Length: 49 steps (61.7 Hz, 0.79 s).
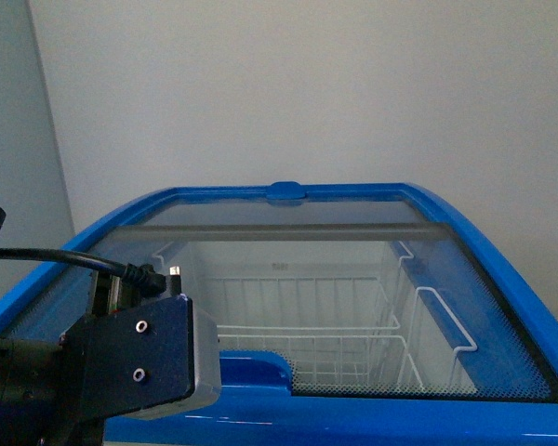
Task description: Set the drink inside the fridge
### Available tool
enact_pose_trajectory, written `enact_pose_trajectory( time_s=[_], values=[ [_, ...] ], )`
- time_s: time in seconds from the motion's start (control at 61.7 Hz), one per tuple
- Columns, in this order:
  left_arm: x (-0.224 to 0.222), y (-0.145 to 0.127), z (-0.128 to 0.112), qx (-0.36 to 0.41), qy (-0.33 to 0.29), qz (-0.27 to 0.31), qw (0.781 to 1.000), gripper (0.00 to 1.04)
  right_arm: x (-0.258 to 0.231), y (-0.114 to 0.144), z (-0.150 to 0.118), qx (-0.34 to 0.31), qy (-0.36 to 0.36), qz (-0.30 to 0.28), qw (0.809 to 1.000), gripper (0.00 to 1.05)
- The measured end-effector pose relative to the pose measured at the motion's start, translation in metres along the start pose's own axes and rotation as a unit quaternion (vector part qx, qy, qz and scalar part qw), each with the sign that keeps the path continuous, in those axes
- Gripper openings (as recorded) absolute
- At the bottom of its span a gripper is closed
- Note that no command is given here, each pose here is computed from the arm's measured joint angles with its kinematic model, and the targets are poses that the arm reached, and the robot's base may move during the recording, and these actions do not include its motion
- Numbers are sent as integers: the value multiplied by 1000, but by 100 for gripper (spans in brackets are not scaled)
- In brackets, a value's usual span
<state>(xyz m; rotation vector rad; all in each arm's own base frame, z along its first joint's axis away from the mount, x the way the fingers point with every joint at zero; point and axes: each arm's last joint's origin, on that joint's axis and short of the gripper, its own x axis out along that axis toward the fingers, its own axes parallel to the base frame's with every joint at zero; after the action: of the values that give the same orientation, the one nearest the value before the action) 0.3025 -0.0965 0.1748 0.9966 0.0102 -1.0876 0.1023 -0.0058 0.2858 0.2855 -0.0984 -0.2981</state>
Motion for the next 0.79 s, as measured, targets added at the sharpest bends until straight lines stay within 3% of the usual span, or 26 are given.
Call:
enact_pose_trajectory(
  time_s=[0.308, 0.616, 0.794],
  values=[
    [1, 1, 5, -34, -13, -44, 998, 97, 0, 0, 0, 0, 0, 0, 1000, 46],
    [9, 15, 27, -55, -85, -17, 995, 97, 0, 0, 0, 0, 0, 0, 1000, 46],
    [7, 2, 30, -97, -68, -85, 989, 97, 0, 0, 0, 0, 0, 0, 1000, 46]
  ],
)
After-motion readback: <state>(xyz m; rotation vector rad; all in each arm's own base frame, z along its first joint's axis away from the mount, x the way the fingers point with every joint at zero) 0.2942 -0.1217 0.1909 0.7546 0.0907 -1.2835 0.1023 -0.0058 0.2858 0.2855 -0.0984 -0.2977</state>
